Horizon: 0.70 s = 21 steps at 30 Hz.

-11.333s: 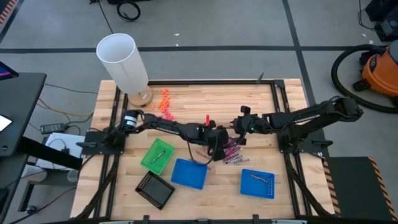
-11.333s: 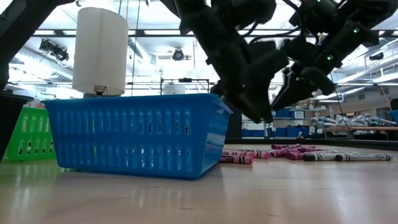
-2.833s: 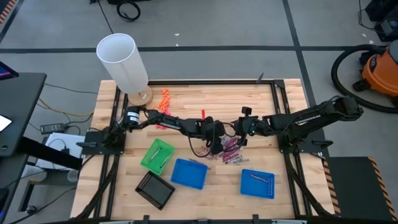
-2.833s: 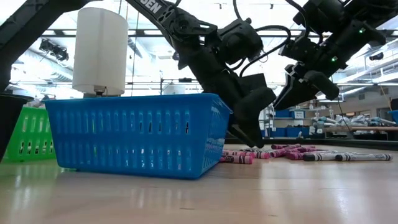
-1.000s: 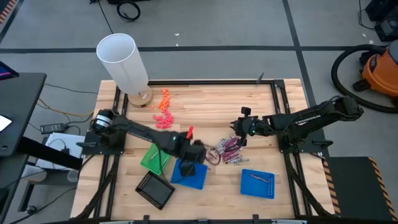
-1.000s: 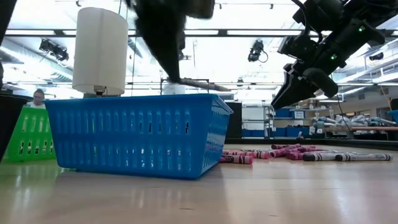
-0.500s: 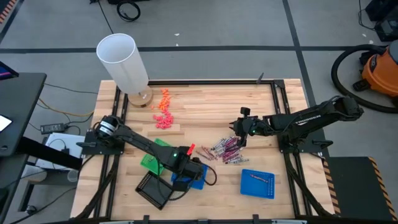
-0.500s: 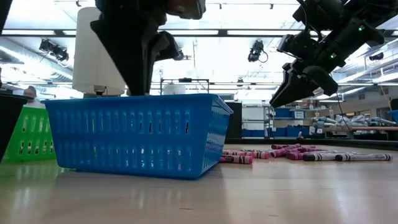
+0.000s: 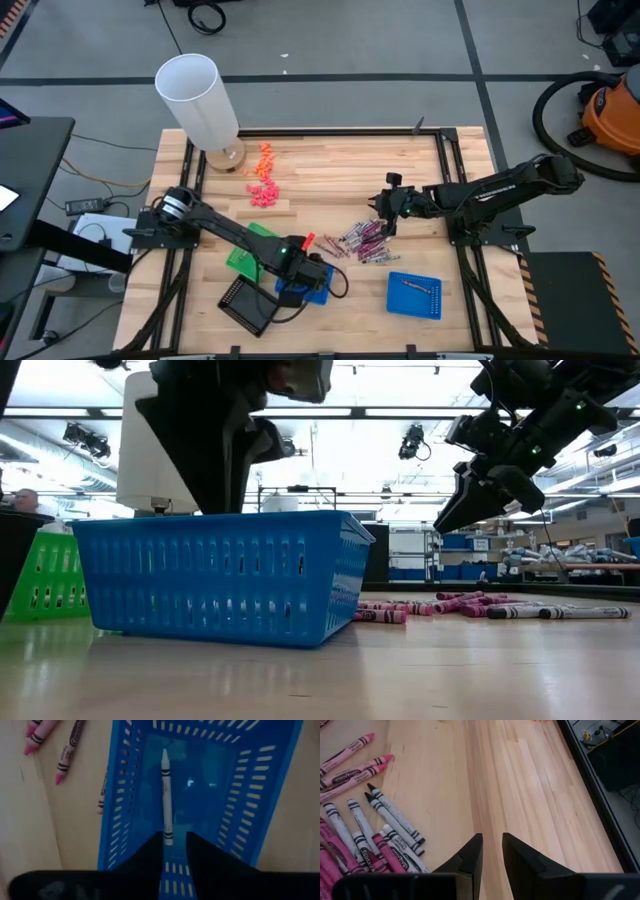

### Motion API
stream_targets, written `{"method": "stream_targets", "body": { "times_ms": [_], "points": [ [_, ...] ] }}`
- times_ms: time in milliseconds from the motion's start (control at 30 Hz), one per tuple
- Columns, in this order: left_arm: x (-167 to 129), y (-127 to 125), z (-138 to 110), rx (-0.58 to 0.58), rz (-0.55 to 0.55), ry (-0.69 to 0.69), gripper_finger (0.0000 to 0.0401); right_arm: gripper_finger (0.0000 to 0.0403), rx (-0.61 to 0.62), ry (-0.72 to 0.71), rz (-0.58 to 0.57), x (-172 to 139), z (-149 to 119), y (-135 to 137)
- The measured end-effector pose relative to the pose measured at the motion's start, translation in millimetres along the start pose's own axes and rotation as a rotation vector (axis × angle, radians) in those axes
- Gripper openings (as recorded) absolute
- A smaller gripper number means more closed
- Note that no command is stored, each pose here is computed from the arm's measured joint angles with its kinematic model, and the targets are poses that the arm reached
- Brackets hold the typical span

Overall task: Sort crayons
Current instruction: Put the white crayon into the left blue basket, then put the pink crayon into the right blue basket

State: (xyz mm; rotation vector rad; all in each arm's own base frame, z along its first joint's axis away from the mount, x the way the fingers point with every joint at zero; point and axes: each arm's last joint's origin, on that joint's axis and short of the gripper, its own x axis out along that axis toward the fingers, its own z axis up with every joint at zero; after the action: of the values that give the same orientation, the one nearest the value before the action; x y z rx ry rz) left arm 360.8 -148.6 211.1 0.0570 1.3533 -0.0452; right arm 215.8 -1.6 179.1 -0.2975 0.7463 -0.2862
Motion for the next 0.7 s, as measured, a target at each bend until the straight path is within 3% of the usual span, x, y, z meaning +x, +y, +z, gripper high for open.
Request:
{"method": "stream_targets", "body": {
  "times_ms": [100, 300, 500, 700],
  "points": [
    [-14, 1, 2, -0.008, -0.002, -0.034, 0.0132, 0.0084, 0.001, -0.003, 0.000, 0, 0, 0],
    [-32, 13, 10, 0.040, 0.223, -0.125, 0.0148, 0.0084, 0.000, -0.018, -0.002, 0, 2, 0],
    [-1, 40, 6, 0.089, 0.316, -0.114, 0.0148, 0.0084, -0.028, -0.027, -0.036, 0, 3, -3],
    [21, 53, 2, 0.198, 0.332, -0.130, 0.0144, 0.0084, -0.013, -0.089, -0.023, 1, 9, -6]
  ]
}}
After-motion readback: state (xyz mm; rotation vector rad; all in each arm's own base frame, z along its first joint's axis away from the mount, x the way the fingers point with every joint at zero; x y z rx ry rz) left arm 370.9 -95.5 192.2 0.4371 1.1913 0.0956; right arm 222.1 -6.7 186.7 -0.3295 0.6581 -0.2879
